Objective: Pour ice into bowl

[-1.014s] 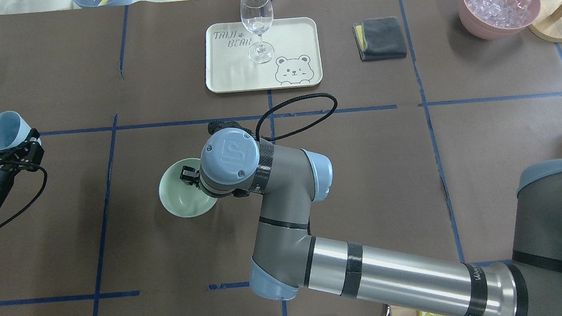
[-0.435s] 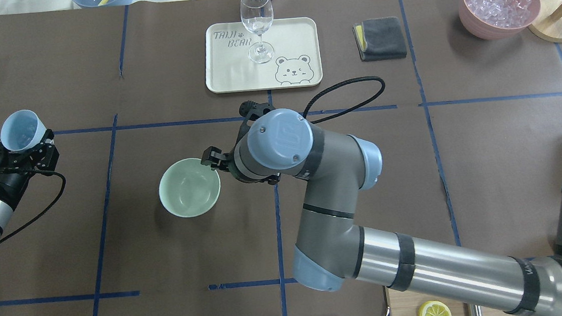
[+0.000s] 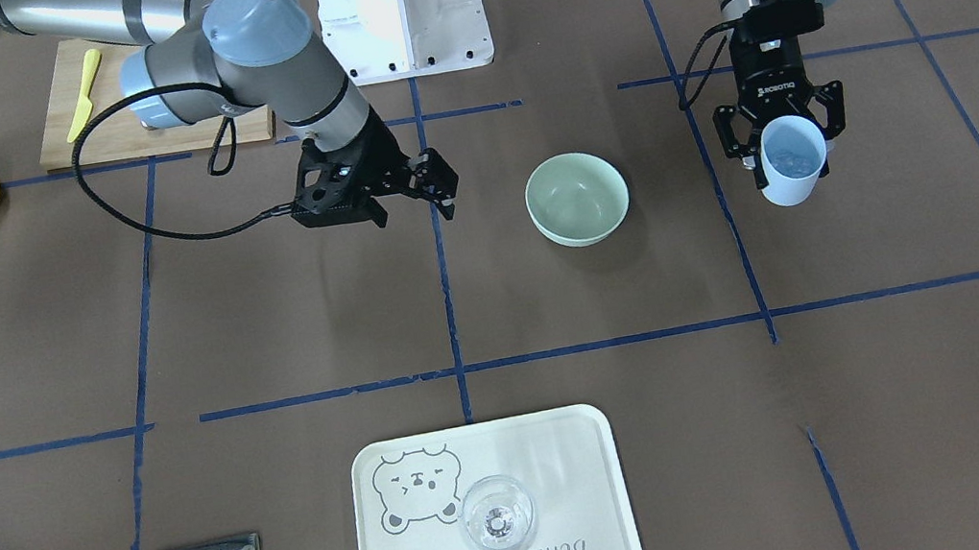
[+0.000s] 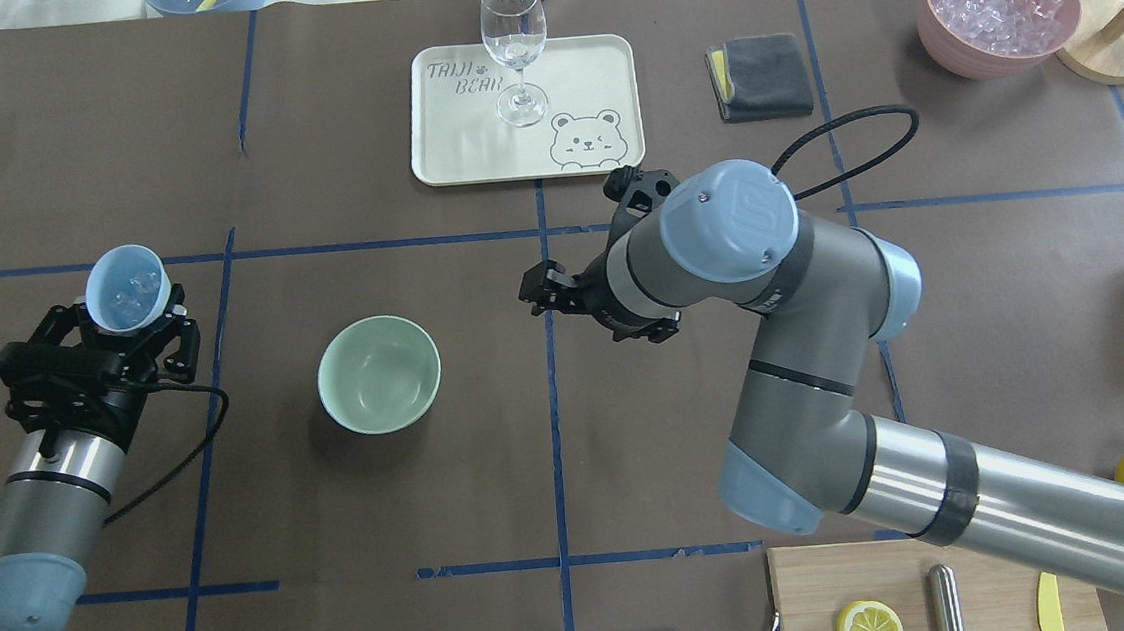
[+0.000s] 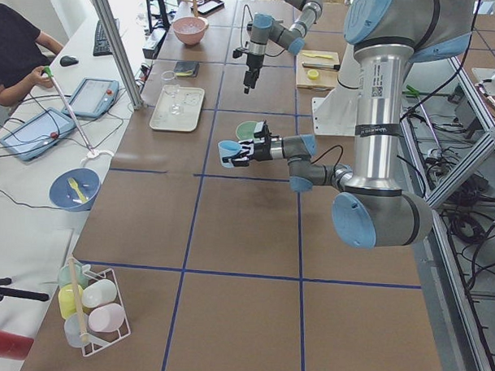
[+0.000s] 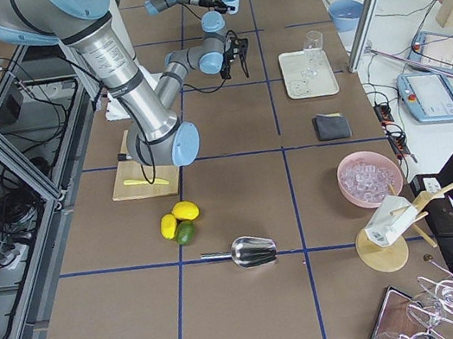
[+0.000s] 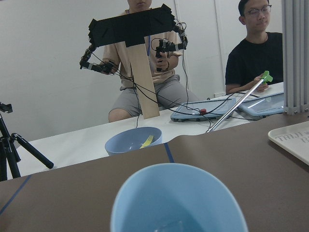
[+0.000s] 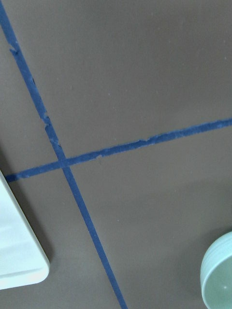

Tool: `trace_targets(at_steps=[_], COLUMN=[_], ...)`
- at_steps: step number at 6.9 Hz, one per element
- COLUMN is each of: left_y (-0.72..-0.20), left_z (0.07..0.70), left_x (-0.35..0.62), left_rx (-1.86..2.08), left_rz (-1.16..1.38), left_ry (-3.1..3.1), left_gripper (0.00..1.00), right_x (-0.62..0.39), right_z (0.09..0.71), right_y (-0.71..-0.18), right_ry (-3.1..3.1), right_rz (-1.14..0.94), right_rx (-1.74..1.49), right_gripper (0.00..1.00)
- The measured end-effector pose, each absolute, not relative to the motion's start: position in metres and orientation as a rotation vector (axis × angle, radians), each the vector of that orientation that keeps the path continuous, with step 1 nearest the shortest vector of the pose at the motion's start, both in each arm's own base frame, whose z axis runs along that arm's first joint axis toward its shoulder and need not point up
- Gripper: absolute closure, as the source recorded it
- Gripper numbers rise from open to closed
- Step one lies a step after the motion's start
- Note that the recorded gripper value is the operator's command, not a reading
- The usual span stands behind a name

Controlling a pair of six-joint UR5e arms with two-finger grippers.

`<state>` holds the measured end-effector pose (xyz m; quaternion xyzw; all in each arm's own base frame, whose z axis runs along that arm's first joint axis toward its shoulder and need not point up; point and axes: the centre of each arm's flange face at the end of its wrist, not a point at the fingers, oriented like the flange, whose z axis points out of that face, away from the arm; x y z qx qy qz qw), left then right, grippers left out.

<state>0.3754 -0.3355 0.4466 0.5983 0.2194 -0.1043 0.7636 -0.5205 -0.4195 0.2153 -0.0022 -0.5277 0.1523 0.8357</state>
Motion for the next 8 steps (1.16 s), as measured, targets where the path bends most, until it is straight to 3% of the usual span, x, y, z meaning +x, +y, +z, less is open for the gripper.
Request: trace_targets(at_steps=[8], left_y=[-0.281], left_z=[0.384], left_x=[0.452], left_rx=[1.421], left_rz=[0.437], left_ry=[-0.148], left_gripper=[1.0], right_x=[-0.495], right_z=[0.241], right_y=[-0.416], right_ry=[-1.105], right_rz=[0.289], right_rx=[0.009], right_gripper=[0.0])
